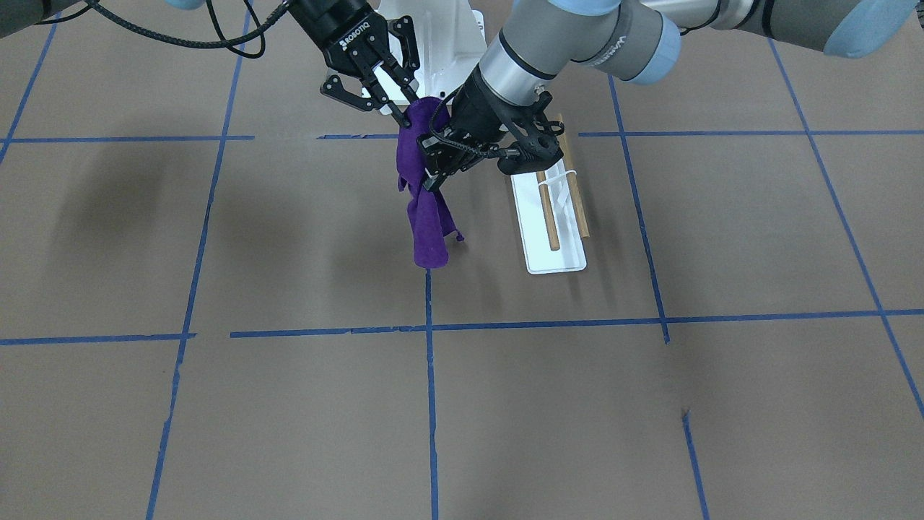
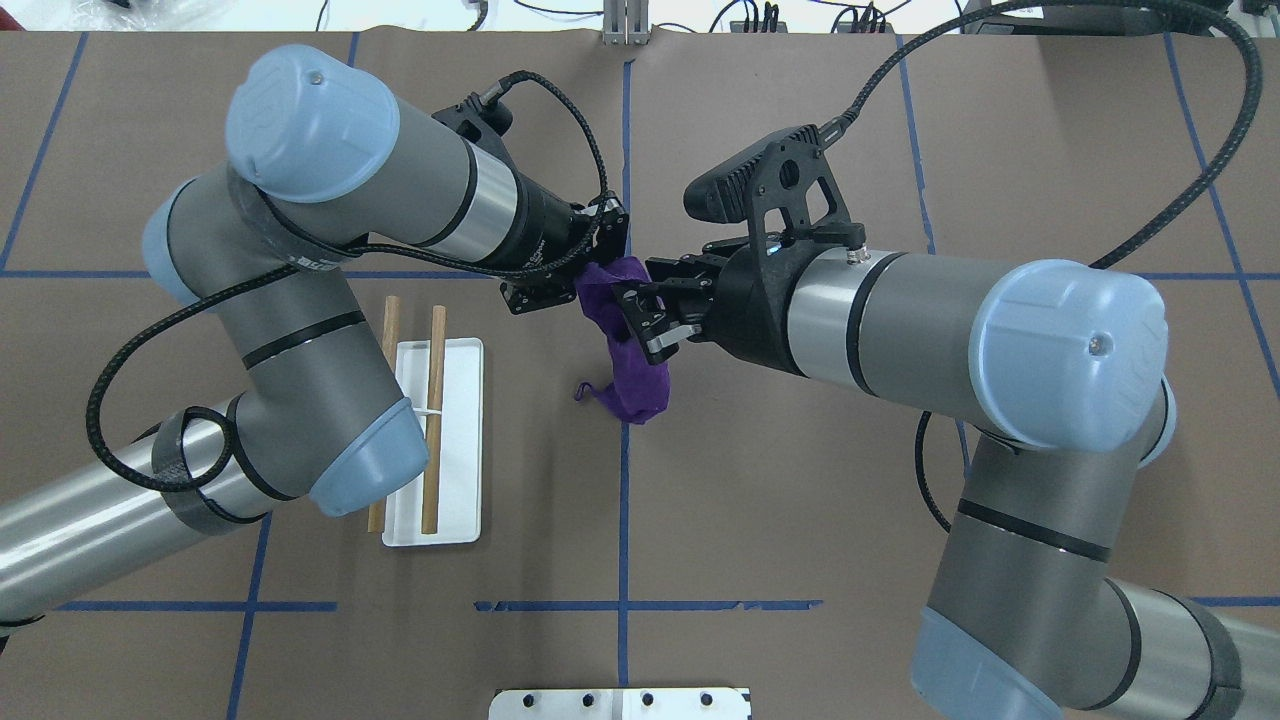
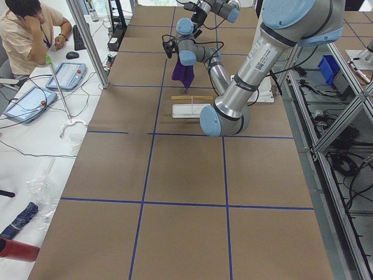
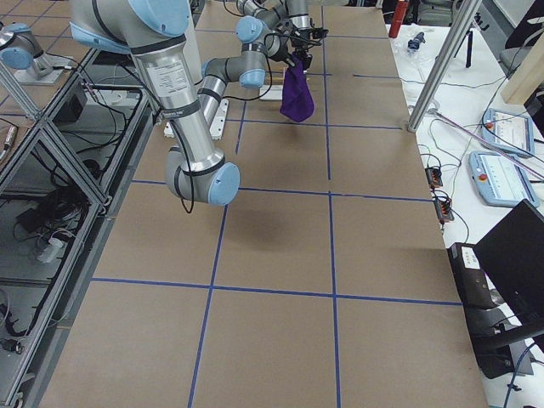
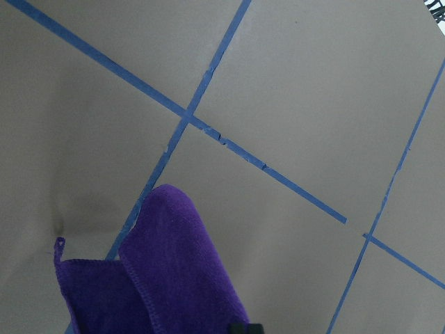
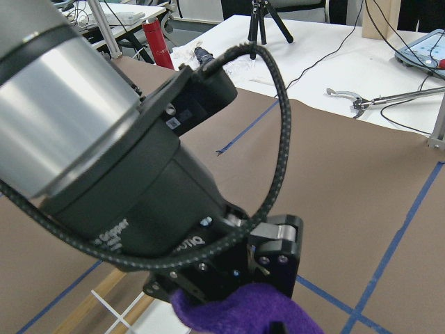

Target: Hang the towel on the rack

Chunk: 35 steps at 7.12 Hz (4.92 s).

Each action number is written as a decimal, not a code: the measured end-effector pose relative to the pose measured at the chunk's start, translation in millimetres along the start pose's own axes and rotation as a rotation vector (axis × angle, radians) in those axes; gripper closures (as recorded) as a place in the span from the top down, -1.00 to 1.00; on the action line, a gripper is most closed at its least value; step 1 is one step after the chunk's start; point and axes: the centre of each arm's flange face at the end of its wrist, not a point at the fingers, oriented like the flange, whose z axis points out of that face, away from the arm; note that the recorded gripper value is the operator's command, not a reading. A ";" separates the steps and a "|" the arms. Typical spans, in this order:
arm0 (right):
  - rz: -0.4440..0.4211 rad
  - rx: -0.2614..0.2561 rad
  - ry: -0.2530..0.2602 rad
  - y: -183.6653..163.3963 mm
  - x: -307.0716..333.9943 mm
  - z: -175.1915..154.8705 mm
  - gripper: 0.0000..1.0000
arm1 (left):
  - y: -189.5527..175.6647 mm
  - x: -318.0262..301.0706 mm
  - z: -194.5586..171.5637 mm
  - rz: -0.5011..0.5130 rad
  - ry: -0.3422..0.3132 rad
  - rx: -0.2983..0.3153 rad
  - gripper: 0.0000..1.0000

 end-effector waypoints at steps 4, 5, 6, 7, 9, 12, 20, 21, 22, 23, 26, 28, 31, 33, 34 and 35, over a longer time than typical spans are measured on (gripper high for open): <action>0.081 -0.147 0.102 21.9 96.7 8.2 1.00 | 4.1 -38.1 -53.0 0.223 0.035 0.004 -1.00; 0.111 -0.211 0.133 19.7 143.6 13.3 1.00 | 4.7 -48.5 -66.2 0.266 0.041 0.009 -1.00; 0.137 -0.269 0.159 16.7 187.8 10.6 1.00 | 2.6 -60.4 -74.3 0.312 0.036 0.016 -1.00; 0.144 -0.328 0.188 15.2 225.9 3.0 1.00 | -2.9 -81.9 -77.7 0.391 0.010 0.022 -1.00; 0.076 -0.461 0.257 16.8 279.4 -12.2 1.00 | -16.5 -145.0 -82.8 0.561 -0.079 0.003 -1.00; -0.010 -0.601 0.322 48.8 360.9 -59.8 1.00 | -37.5 -228.3 -93.3 0.707 -0.153 -0.056 -1.00; 0.078 -0.688 0.378 82.6 447.0 -117.1 1.00 | -108.7 -305.2 -102.2 0.893 -0.266 -0.033 1.00; 0.132 -0.696 0.415 97.0 471.6 -139.8 1.00 | -139.5 -328.4 -127.3 0.904 -0.295 -0.027 1.00; 0.202 -0.707 0.461 119.1 502.9 -167.9 1.00 | -170.4 -359.4 -153.6 0.859 -0.313 -0.039 1.00; 0.283 -0.720 0.508 145.8 535.8 -197.2 1.00 | -198.4 -395.7 -177.9 0.771 -0.325 -0.056 1.00; 0.495 -0.718 0.531 225.3 589.6 -288.2 1.00 | -258.0 -499.3 -249.1 0.639 -0.364 -0.052 1.00; 0.572 -0.683 0.507 240.6 592.2 -318.9 1.00 | -275.2 -549.7 -279.9 0.593 -0.422 -0.071 1.00; 0.606 -0.714 0.531 205.4 596.4 -308.8 1.00 | -289.3 -582.1 -317.1 0.567 -0.515 -0.110 1.00; 0.560 -0.759 0.569 198.2 595.1 -291.7 1.00 | -294.2 -588.2 -327.9 0.563 -0.582 -0.095 1.00; 0.551 -0.768 0.576 198.0 594.9 -288.1 1.00 | -296.2 -588.9 -335.3 0.552 -0.595 -0.081 1.00; 0.551 -0.772 0.579 198.8 595.1 -287.0 1.00 | -296.6 -586.3 -339.6 0.550 -0.598 -0.071 1.00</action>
